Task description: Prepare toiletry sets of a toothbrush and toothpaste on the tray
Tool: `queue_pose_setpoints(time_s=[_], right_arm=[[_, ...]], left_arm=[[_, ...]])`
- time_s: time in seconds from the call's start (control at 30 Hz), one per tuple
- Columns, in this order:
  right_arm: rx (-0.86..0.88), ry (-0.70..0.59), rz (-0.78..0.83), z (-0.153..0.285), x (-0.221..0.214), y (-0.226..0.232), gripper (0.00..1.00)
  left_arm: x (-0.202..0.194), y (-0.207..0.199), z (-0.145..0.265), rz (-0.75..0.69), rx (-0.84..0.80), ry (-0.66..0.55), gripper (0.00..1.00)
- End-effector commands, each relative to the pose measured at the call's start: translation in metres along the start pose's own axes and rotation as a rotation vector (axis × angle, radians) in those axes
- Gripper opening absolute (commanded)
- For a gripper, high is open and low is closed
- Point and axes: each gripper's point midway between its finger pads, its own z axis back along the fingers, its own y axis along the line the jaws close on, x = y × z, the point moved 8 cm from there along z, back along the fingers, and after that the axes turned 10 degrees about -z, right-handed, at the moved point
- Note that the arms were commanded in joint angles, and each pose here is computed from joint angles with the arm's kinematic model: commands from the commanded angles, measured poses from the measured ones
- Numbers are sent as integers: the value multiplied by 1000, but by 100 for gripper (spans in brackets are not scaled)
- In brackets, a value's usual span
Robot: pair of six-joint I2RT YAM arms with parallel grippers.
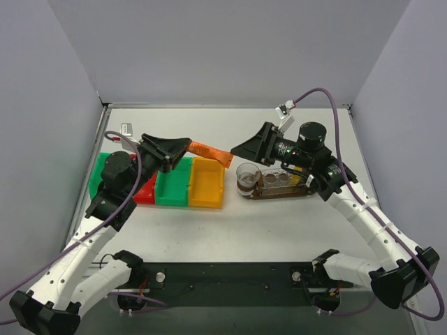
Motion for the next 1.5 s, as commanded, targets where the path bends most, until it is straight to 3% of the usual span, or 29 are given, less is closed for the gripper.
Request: queue_pose_setpoints(time_s=[0.0,0.77,1.17,1.23,1.43,1.47], right_arm=[[72,18,16,-5,4,8,49],[195,94,-10,-29,-11,23,31],[222,67,-15,-26,-9,28,31],[225,65,-12,-26,-9,29,28],[225,62,-10,-26,-8,29,0],[226,59,-8,-26,-8,29,0]], left_arm=[[13,-25,8,8,-111,-75,0],[15,-33,11,23,-160,-76,0],[15,-32,14,24,-163,-79,0],[14,-32,14,23,-165,-78,0],[13,-34,12,4,-185,-58,0],[12,-34,11,0,-188,-44,0]])
